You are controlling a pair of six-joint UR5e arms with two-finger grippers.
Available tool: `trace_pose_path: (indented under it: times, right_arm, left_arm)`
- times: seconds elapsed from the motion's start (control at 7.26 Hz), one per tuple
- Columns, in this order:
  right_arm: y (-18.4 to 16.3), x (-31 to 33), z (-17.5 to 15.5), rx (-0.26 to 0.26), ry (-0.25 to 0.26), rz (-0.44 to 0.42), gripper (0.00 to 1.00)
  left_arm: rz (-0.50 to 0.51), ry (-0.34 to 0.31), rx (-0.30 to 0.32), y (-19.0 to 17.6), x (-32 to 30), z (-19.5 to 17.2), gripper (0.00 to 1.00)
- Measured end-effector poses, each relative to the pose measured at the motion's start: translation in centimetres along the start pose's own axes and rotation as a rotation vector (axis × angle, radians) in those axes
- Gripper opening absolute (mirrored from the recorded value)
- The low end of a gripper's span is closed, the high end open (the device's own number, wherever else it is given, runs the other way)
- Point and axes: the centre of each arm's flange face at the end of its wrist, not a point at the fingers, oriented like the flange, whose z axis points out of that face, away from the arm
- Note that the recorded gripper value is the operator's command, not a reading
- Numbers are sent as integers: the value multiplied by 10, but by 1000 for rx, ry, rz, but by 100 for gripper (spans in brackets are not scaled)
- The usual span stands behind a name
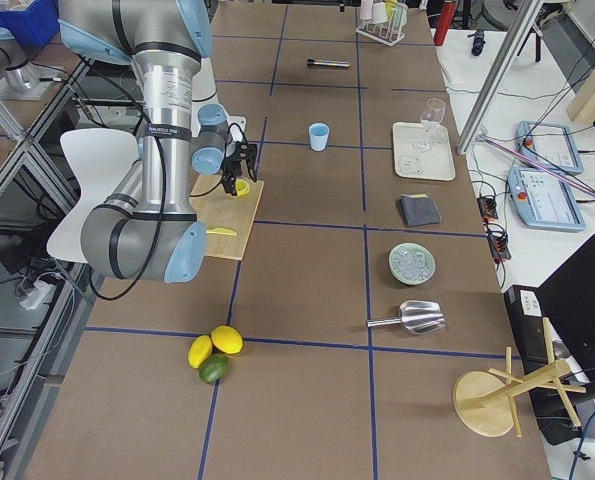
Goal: Squeeze lemon into cup
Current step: 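Grasp a lemon slice from the stack with the right gripper and lift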
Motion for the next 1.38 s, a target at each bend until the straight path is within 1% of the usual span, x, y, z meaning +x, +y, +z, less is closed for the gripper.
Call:
trace_pose_path:
  times: [0.14,0.41,0.55,0.69,0.83,0.96,1.1,1.38]
  right_arm:
    - [-2,1,3,2,6,2,93]
    - [-2,2,7,4,13,4,93]
    - [-2,1,10,4,15,3,89]
    - [-2,-1,12,4,13,4,76]
    - [-2,-3,12,4,10,5,56]
    - [-3,-3,12,6,9,6,41]
    - [-4,-3,11,7,10,8,34]
    - [-11,-3,6,16,2,18,34]
  left_arm:
    - [-1,0,0,1,0,0,100]
    - [2,-1,1,1,0,-1,100]
    - [3,-1,2,2,0,-1,100]
    - [3,-2,2,2,0,-1,100]
    - [2,-2,2,2,0,-1,100]
    - [3,-2,2,2,0,-1,100]
    - [3,-1,2,2,0,-1,100]
    - [3,-1,2,2,0,-1,100]
